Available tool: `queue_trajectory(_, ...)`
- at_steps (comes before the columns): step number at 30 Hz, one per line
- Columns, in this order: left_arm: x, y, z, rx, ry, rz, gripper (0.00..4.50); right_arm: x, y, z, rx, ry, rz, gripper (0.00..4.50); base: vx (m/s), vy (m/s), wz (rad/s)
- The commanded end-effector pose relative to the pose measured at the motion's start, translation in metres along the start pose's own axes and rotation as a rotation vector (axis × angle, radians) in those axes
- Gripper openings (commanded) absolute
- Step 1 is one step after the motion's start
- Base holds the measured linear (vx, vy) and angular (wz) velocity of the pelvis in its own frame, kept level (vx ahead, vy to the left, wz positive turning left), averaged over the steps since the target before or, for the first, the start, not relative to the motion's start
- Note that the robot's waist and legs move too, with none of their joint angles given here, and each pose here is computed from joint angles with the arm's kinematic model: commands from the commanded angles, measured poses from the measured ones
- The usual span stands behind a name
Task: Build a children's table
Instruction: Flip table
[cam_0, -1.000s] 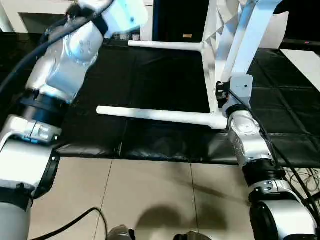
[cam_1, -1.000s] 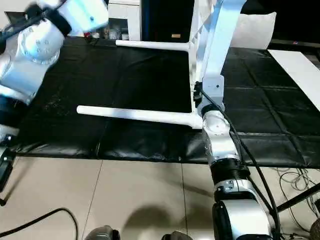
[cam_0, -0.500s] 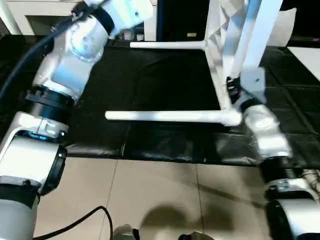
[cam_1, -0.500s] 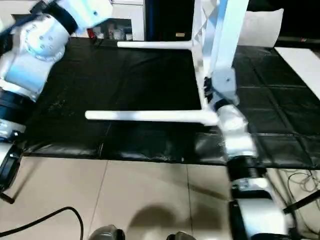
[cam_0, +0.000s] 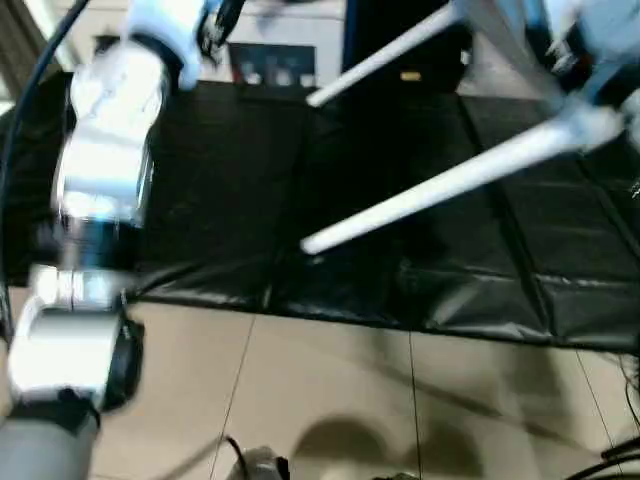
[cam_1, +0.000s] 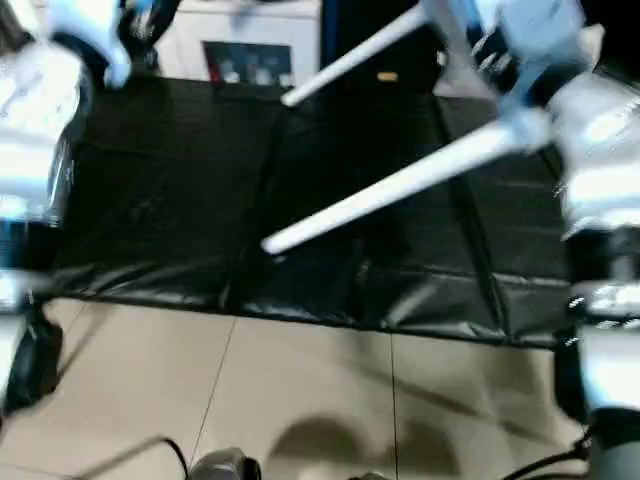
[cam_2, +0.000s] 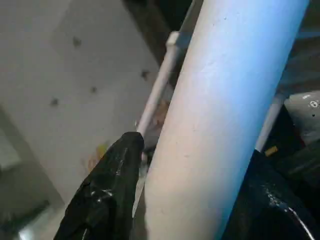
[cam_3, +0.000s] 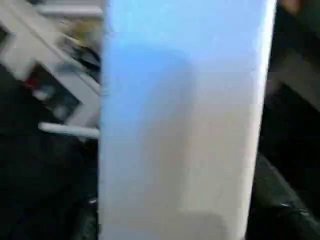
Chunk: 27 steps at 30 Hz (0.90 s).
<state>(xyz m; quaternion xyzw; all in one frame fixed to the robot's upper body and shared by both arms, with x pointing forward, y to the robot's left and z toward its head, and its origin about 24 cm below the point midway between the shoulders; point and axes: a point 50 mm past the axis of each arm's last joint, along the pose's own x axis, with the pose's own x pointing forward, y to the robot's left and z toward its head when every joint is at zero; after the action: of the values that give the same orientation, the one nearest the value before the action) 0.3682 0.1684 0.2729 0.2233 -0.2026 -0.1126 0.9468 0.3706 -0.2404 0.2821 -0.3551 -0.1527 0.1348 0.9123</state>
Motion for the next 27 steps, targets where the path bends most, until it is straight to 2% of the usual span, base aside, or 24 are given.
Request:
queue_trajectory(1,-0.003,-0.034,-0.018,-0.228,0.08,-0.079,2.16,0.01,0.014,0.021,-0.014,-0.125,0.18,2.84,0.0,0.0,0.0)
queue_trajectory(3,-0.005,-0.039,-0.02,-0.262,0.092,-0.078,2.16,0.012,0.009,0.028,-0.014,-0.164,0.174,3.01,0.0,0.0,0.0)
queue_trajectory(5,-0.006,-0.042,-0.019,-0.28,0.094,-0.082,2.16,0.014,-0.001,0.044,-0.053,-0.26,0.145,3.23,0.0,0.0,0.0)
queue_trajectory(8,-0.006,-0.042,-0.019,-0.276,0.096,-0.082,2.16,0.014,-0.007,0.054,-0.039,-0.318,0.127,3.4,0.0,0.0,0.0)
queue_trajectory(9,-0.007,-0.041,-0.019,-0.275,0.097,-0.082,2.07,0.014,-0.008,0.056,-0.032,-0.331,0.12,3.61,0.0,0.0,0.0)
queue_trajectory(10,-0.008,-0.04,-0.019,-0.267,0.104,-0.079,2.03,0.012,-0.021,0.072,0.039,-0.45,0.058,3.61,0.0,0.0,0.0)
queue_trajectory(12,-0.009,-0.039,-0.019,-0.242,0.097,-0.083,2.0,0.005,-0.035,0.088,0.145,-0.614,-0.029,3.78,0.0,0.0,0.0)
queue_trajectory(15,-0.011,-0.039,-0.02,-0.215,0.086,-0.096,1.94,-0.005,-0.044,0.095,0.235,-0.75,-0.079,3.98,0.0,0.0,0.0)
queue_trajectory(19,-0.018,-0.039,-0.032,-0.209,0.107,-0.093,1.77,-0.008,-0.024,0.078,0.352,-0.731,-0.03,4.36,0.0,0.0,0.0)
queue_trajectory(21,-0.023,-0.038,-0.039,-0.164,0.128,-0.094,1.73,-0.012,-0.005,0.061,0.422,-0.7,-0.046,4.42,0.0,0.0,0.0)
queue_trajectory(22,-0.026,-0.036,-0.045,-0.133,0.152,-0.086,1.69,-0.016,0.011,0.048,0.466,-0.671,-0.064,4.49,0.0,0.0,0.0)
queue_trajectory(23,-0.027,-0.036,-0.046,-0.127,0.157,-0.084,1.69,-0.017,0.014,0.046,0.473,-0.665,-0.067,4.49,0.0,0.0,0.0)
queue_trajectory(25,-0.031,-0.034,-0.053,-0.101,0.184,-0.07,1.63,-0.023,0.032,0.033,0.529,-0.63,-0.08,4.5,0.0,0.0,0.0)
queue_trajectory(27,-0.037,-0.033,-0.06,-0.107,0.192,-0.064,1.6,-0.033,0.054,0.011,0.611,-0.548,-0.134,4.5,0.0,0.0,0.0)
